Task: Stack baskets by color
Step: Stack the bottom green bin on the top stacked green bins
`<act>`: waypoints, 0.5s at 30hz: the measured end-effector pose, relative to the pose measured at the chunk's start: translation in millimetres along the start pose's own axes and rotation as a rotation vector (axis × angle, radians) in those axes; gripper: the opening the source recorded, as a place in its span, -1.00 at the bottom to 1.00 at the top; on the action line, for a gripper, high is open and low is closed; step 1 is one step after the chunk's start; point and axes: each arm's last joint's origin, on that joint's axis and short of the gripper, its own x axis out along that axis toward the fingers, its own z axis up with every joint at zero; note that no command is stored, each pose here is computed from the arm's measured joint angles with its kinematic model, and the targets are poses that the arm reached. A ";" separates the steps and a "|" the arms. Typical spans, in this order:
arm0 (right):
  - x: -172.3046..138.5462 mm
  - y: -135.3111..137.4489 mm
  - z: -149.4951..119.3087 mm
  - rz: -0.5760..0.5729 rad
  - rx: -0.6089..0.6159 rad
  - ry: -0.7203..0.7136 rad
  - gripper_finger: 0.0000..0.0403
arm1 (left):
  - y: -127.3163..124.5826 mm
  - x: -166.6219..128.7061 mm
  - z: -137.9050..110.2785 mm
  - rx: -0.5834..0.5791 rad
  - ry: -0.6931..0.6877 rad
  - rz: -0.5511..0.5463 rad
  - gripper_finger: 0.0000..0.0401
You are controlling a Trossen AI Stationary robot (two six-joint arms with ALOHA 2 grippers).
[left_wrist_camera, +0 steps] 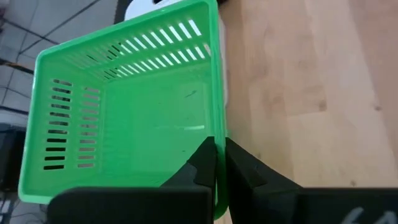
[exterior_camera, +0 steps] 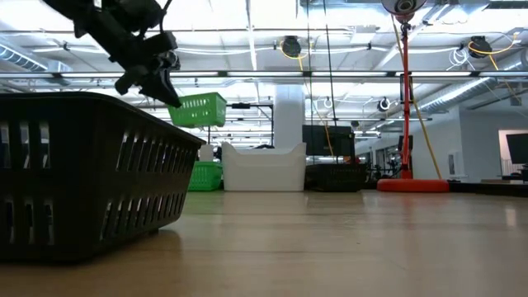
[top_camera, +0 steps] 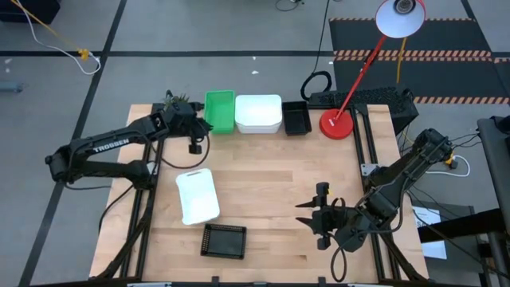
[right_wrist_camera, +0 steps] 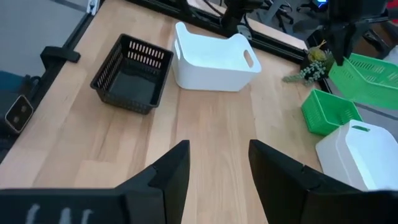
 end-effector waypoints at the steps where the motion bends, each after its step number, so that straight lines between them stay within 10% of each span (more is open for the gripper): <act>1: 0.2 -0.2 0.4 0.000 0.003 -0.002 -0.22 | 1.2 0.6 -1.9 -0.006 0.004 0.008 -0.93; 15: 0.3 0.0 0.9 0.001 -0.013 -0.007 -0.22 | 14.5 40.5 -26.3 0.002 0.136 -0.023 -0.96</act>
